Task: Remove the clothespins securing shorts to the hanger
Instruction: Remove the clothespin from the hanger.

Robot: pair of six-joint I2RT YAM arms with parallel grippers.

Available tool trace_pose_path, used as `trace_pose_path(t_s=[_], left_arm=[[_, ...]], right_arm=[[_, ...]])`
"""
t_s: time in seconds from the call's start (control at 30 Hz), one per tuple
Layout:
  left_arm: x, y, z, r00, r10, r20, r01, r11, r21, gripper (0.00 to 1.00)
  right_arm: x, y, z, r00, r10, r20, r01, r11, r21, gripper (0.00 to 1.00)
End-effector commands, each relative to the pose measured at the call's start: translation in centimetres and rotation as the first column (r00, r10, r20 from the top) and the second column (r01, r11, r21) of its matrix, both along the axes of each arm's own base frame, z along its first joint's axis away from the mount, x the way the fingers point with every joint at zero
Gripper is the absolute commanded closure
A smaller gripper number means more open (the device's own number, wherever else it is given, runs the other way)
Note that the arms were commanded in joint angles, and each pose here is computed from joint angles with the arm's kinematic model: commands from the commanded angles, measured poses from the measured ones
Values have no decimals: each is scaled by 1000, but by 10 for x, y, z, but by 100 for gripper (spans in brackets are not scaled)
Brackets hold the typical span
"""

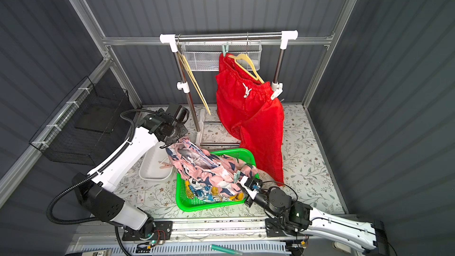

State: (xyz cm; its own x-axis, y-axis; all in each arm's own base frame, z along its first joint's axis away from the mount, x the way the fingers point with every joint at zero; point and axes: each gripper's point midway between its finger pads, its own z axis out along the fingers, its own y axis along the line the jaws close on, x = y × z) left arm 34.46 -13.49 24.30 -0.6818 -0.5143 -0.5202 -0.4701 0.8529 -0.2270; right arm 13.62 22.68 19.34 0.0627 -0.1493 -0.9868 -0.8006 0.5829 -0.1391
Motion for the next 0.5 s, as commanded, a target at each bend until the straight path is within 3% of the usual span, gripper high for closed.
trace_pose_path(t_s=[0.0, 0.3, 0.47], left_arm=[[-2, 8, 24, 999, -17, 45, 15, 999, 39, 81], [5, 16, 53, 995, -67, 70, 63, 996, 67, 82], [7, 42, 52, 997, -47, 54, 39, 991, 130, 82]], right_arm=[[4, -3, 10, 999, -32, 16, 31, 999, 41, 100], [7, -5, 9, 999, -49, 9, 49, 998, 39, 100], [8, -7, 9, 998, -63, 6, 63, 997, 42, 100]])
